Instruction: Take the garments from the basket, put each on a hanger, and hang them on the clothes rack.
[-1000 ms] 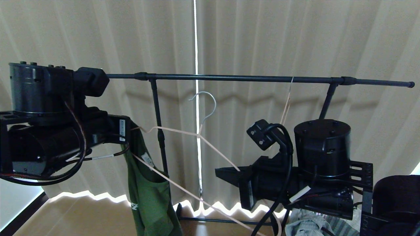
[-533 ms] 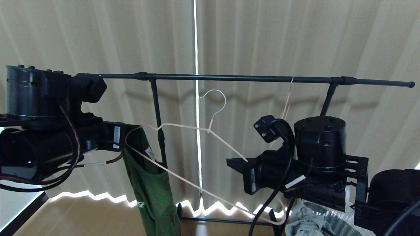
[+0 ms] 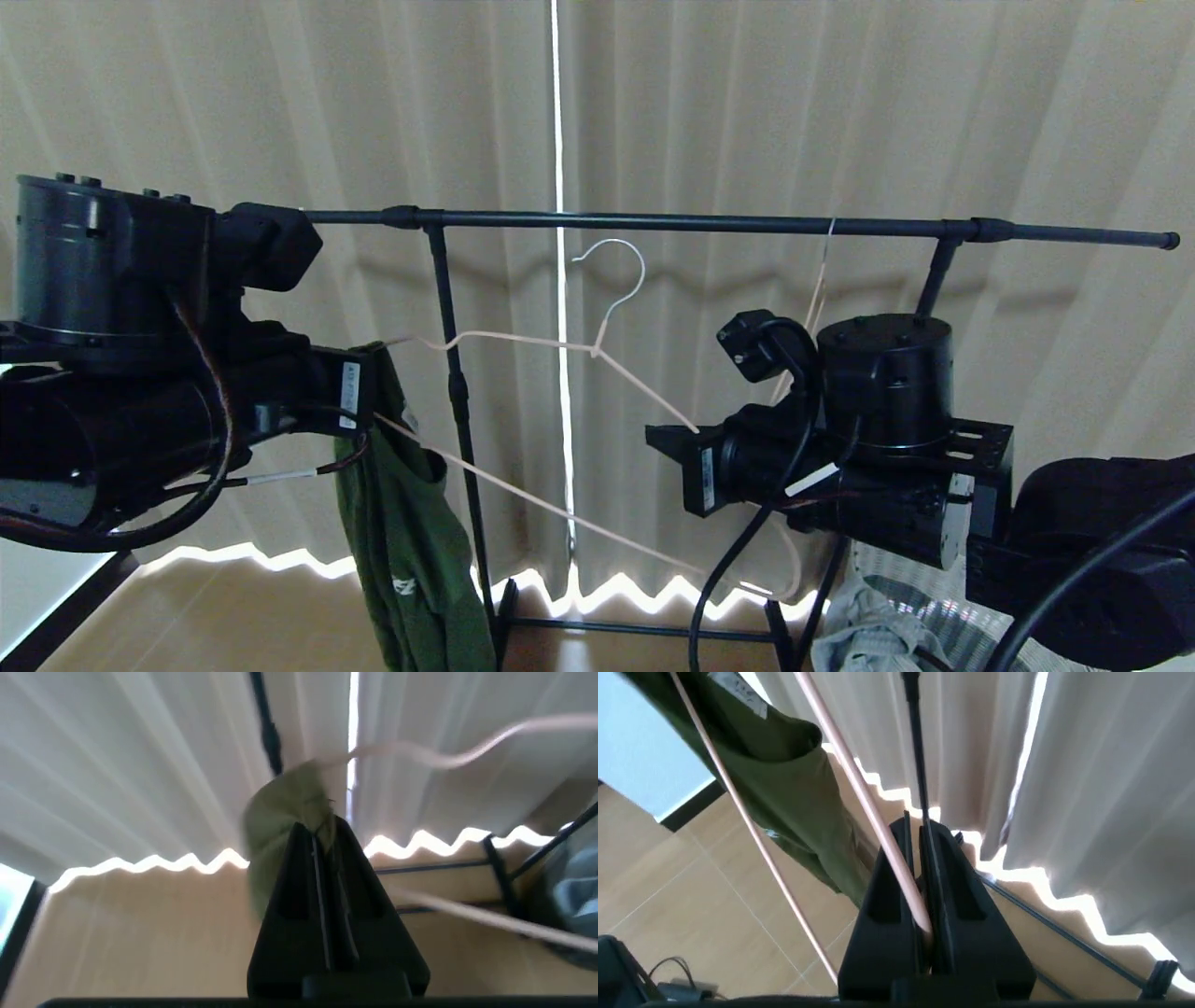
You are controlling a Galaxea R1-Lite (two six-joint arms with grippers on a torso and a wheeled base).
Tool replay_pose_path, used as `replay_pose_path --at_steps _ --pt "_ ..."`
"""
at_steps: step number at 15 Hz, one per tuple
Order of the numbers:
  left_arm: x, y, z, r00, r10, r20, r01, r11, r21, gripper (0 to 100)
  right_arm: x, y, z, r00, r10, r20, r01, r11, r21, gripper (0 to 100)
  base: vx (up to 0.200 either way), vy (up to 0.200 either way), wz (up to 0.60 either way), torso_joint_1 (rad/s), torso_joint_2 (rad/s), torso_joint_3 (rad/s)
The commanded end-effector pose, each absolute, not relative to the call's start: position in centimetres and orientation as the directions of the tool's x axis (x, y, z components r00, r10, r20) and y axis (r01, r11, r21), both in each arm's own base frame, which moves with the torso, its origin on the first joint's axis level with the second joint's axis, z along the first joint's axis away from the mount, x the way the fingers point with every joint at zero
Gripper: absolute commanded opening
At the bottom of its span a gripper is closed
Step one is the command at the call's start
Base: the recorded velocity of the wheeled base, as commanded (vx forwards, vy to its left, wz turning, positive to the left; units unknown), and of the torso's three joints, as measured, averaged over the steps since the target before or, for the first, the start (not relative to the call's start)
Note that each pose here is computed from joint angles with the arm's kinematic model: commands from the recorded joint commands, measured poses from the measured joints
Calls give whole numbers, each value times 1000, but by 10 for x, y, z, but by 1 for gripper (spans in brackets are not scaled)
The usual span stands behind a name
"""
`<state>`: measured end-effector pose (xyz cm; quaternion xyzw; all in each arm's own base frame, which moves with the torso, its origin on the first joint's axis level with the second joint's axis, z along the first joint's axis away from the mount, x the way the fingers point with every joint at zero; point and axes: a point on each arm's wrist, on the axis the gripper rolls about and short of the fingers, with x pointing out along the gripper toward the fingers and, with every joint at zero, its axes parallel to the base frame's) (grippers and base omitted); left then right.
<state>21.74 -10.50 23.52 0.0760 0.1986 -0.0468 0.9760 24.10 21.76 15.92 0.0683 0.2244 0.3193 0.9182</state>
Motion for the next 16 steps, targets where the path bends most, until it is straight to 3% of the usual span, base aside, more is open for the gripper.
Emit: replay_pose_path --at_steps 1,7,16 --pt "232 -116 236 915 -69 -398 121 987 107 0 234 225 158 674 639 -370 -580 768 270 0 0 0 0 0 0 0" --pt "242 -91 236 919 16 -393 68 978 199 0 219 217 148 645 641 -415 -597 762 250 0 0 0 0 0 0 0" --pt "241 -92 230 911 -2 -412 120 957 263 0 202 203 156 586 708 -394 -655 700 284 0 0 0 0 0 0 0"
